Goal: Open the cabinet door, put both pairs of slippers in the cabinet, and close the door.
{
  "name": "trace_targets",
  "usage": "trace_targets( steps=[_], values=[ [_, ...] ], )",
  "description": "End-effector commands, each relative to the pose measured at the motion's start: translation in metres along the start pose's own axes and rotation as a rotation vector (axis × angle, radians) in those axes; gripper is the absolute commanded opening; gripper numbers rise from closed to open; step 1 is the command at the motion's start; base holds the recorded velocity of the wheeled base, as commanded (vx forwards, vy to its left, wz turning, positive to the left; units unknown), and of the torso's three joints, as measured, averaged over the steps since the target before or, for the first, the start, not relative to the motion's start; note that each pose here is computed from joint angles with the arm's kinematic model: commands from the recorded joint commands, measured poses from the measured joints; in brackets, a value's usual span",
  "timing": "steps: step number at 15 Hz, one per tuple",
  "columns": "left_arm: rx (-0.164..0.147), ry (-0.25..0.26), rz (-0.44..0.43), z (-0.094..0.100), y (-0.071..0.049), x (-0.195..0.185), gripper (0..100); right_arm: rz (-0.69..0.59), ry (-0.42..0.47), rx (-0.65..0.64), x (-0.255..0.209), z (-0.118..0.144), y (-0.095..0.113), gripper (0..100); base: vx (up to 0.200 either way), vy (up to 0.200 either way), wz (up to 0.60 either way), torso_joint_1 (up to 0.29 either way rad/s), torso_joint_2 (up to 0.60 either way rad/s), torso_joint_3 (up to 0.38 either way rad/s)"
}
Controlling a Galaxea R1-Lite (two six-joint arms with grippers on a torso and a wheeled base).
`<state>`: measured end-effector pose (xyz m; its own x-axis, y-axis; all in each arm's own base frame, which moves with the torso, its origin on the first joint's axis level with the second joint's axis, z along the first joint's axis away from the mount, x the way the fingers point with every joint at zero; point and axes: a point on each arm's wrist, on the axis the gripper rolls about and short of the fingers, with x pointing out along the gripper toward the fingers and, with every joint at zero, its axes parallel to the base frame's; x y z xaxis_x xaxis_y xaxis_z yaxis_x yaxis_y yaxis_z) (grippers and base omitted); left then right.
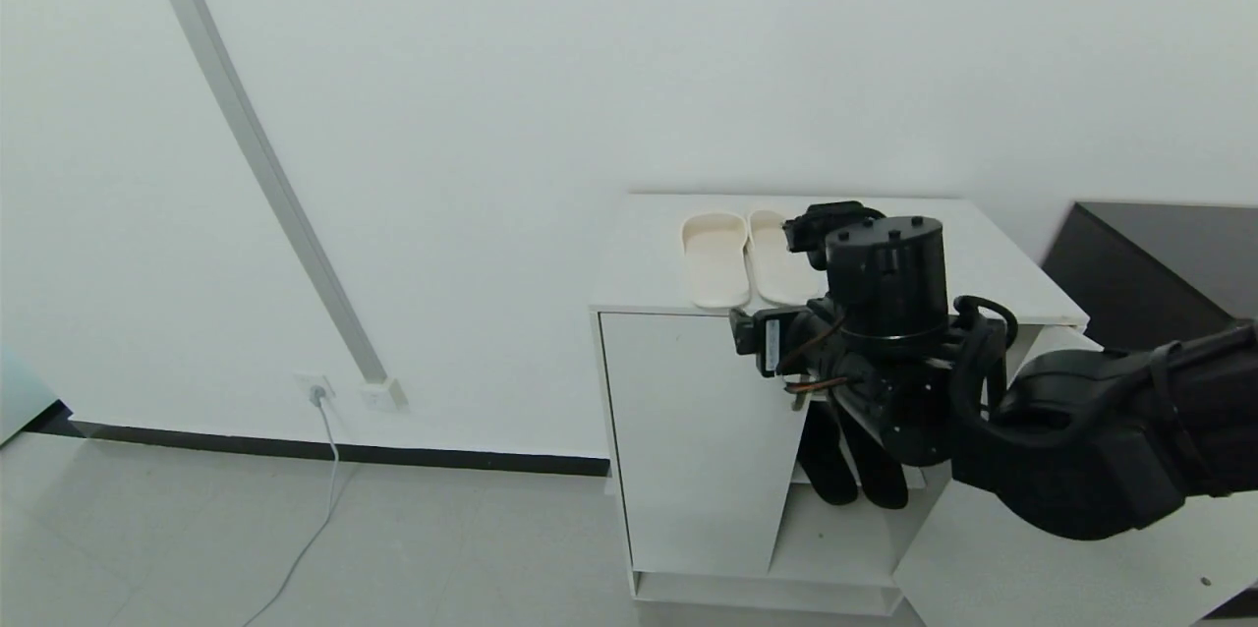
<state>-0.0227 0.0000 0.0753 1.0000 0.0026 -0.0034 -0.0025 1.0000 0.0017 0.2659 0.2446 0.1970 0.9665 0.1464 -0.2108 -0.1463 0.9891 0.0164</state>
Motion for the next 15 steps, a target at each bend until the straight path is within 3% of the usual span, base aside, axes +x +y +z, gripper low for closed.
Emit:
trace_targets(
  steps=[1, 8, 10, 15],
  values=[
    [0.0, 0.001, 0.001, 0.0, 0.0, 0.0, 0, -0.033, -0.012, 0.04, 0.012, 0.012, -0.007, 100, 0.0, 0.0, 0.0, 0.0, 0.0, 0.0],
    [0.001, 0.001, 0.001, 0.0, 0.0, 0.0, 0, -0.03, 0.013, 0.055, 0.031, -0.004, 0.001, 100, 0.0, 0.0, 0.0, 0.0, 0.0, 0.0],
    [0.001, 0.001, 0.001, 0.0, 0.0, 0.0, 0, -0.029, 0.0, 0.03, 0.052, -0.008, 0.013, 100, 0.0, 0.0, 0.0, 0.0, 0.0, 0.0],
    [0.001, 0.001, 0.001, 0.0, 0.0, 0.0, 0, -0.049, -0.001, 0.032, 0.07, -0.013, 0.017, 100, 0.2, 0.0, 0.0, 0.0, 0.0, 0.002]
  ],
)
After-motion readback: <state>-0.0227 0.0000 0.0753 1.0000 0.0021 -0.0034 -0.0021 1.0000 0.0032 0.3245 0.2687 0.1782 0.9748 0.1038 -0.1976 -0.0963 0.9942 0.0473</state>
